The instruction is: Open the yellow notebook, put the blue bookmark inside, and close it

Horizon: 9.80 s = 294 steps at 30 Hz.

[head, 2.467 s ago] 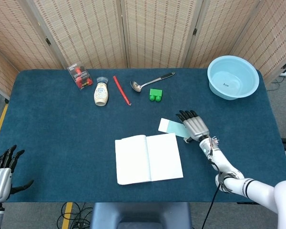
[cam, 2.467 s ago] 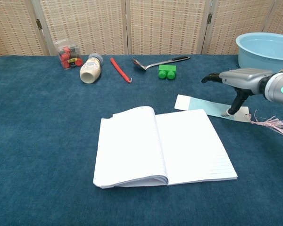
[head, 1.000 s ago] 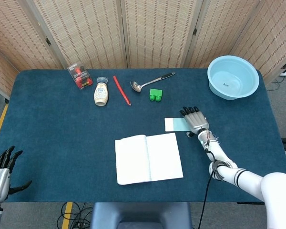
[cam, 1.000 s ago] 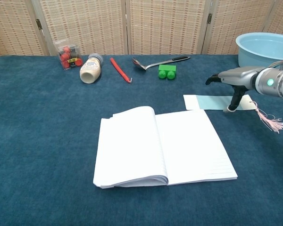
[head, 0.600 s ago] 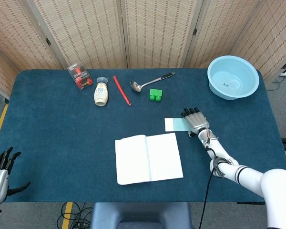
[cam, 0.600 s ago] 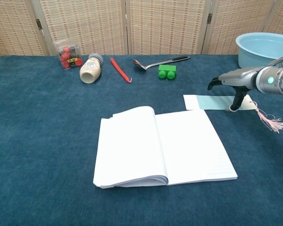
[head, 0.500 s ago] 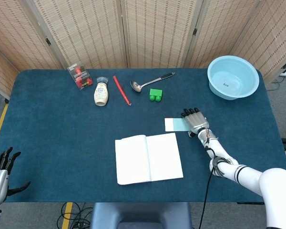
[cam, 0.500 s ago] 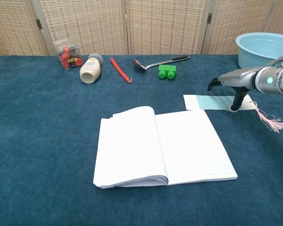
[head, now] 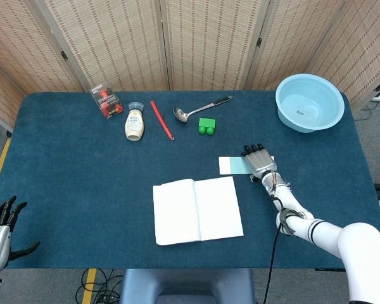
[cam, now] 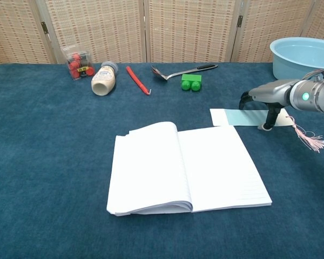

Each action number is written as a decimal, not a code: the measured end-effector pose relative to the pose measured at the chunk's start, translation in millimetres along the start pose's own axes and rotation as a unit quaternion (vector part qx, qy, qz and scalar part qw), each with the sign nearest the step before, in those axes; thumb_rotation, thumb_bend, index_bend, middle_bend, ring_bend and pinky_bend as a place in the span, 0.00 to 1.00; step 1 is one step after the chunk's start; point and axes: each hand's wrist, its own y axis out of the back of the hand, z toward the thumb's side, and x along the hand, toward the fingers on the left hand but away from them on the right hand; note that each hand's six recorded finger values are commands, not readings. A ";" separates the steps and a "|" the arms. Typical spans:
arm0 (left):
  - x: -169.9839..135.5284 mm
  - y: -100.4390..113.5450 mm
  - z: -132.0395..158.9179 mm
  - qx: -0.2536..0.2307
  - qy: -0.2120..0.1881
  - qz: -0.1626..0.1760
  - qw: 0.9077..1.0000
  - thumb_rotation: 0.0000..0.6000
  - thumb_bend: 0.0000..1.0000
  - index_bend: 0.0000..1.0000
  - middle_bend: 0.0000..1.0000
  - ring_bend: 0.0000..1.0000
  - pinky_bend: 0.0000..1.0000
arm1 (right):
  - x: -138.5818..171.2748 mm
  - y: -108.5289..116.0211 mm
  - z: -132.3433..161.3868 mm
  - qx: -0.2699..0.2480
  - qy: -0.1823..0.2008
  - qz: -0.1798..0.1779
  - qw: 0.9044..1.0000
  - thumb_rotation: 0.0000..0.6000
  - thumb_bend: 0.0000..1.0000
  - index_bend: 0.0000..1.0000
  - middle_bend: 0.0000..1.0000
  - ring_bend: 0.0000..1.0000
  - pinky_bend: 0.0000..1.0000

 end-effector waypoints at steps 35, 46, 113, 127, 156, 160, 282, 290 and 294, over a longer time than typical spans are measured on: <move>0.2 -2.3 -3.7 -0.005 0.002 -0.002 1.000 1.00 0.07 0.15 0.04 0.04 0.15 | 4.5 -3.3 -1.6 -0.007 0.000 -0.032 0.999 1.00 0.32 0.28 0.08 0.00 0.00; 0.0 -0.6 -3.3 -0.004 0.002 0.001 1.000 1.00 0.07 0.15 0.04 0.04 0.15 | 16.1 33.8 2.8 -0.032 0.039 -0.098 0.994 1.00 0.32 0.30 0.10 0.00 0.00; -4.8 1.0 -6.9 0.004 0.012 -0.006 1.000 1.00 0.07 0.15 0.04 0.04 0.15 | 73.9 43.1 93.4 0.225 0.425 -0.235 0.845 1.00 0.26 0.30 0.12 0.00 0.00; -5.9 -0.9 -7.3 0.003 0.014 -0.010 1.000 1.00 0.07 0.15 0.04 0.04 0.15 | 80.8 14.5 101.5 0.309 0.480 -0.233 0.787 1.00 0.25 0.31 0.12 0.00 0.00; -5.8 -2.4 -6.1 0.002 0.013 -0.011 1.000 1.00 0.07 0.15 0.04 0.04 0.15 | 81.1 4.6 94.1 0.345 0.477 -0.234 0.773 1.00 0.24 0.14 0.00 0.00 0.00; -5.6 -2.4 -5.6 0.000 0.013 -0.011 1.000 1.00 0.07 0.15 0.04 0.04 0.14 | 80.8 6.7 95.1 0.344 0.476 -0.238 0.773 1.00 0.24 0.06 0.00 0.00 0.00; -6.0 1.0 2.4 -0.002 -0.005 -0.009 1.000 1.00 0.07 0.15 0.04 0.04 0.14 | 122.5 -13.8 118.1 -0.055 0.307 -0.138 0.940 1.00 0.05 0.00 0.00 0.00 0.00; -5.0 -0.1 3.6 -0.002 -0.007 -0.012 1.000 1.00 0.07 0.15 0.04 0.04 0.14 | 134.1 -21.8 133.0 -0.076 0.315 -0.119 0.939 1.00 0.00 0.00 0.00 0.00 0.00; -4.9 0.1 4.1 -0.003 -0.008 -0.012 1.000 1.00 0.07 0.15 0.04 0.04 0.14 | 140.9 -26.1 141.0 -0.076 0.323 -0.113 0.937 1.00 0.00 0.00 0.00 0.00 0.00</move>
